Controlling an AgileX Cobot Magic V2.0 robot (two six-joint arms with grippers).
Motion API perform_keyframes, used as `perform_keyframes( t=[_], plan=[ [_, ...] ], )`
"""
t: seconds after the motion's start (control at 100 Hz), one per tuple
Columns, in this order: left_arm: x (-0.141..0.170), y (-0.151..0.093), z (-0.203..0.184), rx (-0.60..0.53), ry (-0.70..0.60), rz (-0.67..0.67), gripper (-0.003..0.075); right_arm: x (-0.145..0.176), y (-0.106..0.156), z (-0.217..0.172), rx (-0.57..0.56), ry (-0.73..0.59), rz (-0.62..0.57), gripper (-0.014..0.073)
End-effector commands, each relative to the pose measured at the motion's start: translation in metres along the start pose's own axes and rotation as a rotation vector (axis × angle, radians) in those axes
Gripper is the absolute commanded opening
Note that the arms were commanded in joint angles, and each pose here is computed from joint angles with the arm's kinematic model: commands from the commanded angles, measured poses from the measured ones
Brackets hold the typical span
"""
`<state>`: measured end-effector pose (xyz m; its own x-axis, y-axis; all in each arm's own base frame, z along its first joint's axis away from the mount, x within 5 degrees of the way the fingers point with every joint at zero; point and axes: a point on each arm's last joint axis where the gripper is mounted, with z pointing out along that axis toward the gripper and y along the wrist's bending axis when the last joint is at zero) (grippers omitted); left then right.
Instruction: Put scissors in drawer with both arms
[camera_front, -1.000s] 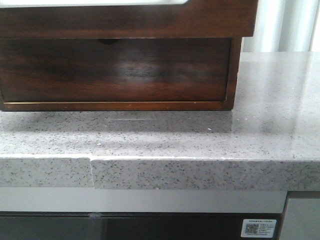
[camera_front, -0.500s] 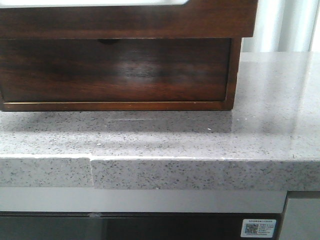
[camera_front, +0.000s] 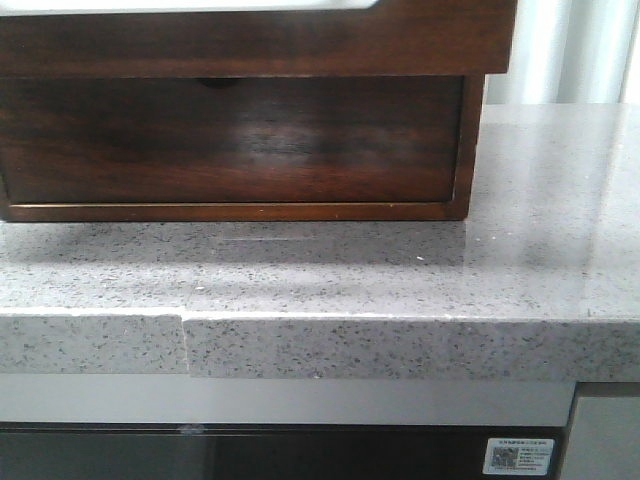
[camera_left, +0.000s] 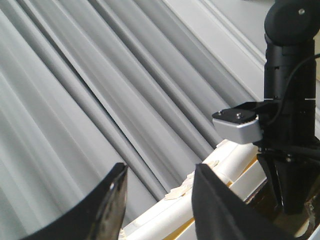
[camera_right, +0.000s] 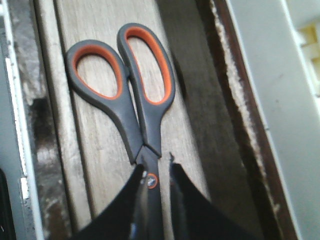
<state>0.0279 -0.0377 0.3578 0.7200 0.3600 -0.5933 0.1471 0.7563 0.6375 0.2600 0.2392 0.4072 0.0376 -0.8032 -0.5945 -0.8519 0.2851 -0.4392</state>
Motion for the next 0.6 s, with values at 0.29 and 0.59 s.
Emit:
perform_keyframes(
  t=[0.29,0.59],
  plan=[
    [-0.01,0.013,-0.019,-0.116,0.024,-0.175,-0.0017,-0.012,0.0,-0.123,0.162,-0.29,0.129,-0.0062],
    [0.012,0.004,-0.045,-0.216,0.135,-0.349,-0.0018,0.018,0.025,-0.172,0.274,-0.467,0.186,-0.0057]
  ],
)
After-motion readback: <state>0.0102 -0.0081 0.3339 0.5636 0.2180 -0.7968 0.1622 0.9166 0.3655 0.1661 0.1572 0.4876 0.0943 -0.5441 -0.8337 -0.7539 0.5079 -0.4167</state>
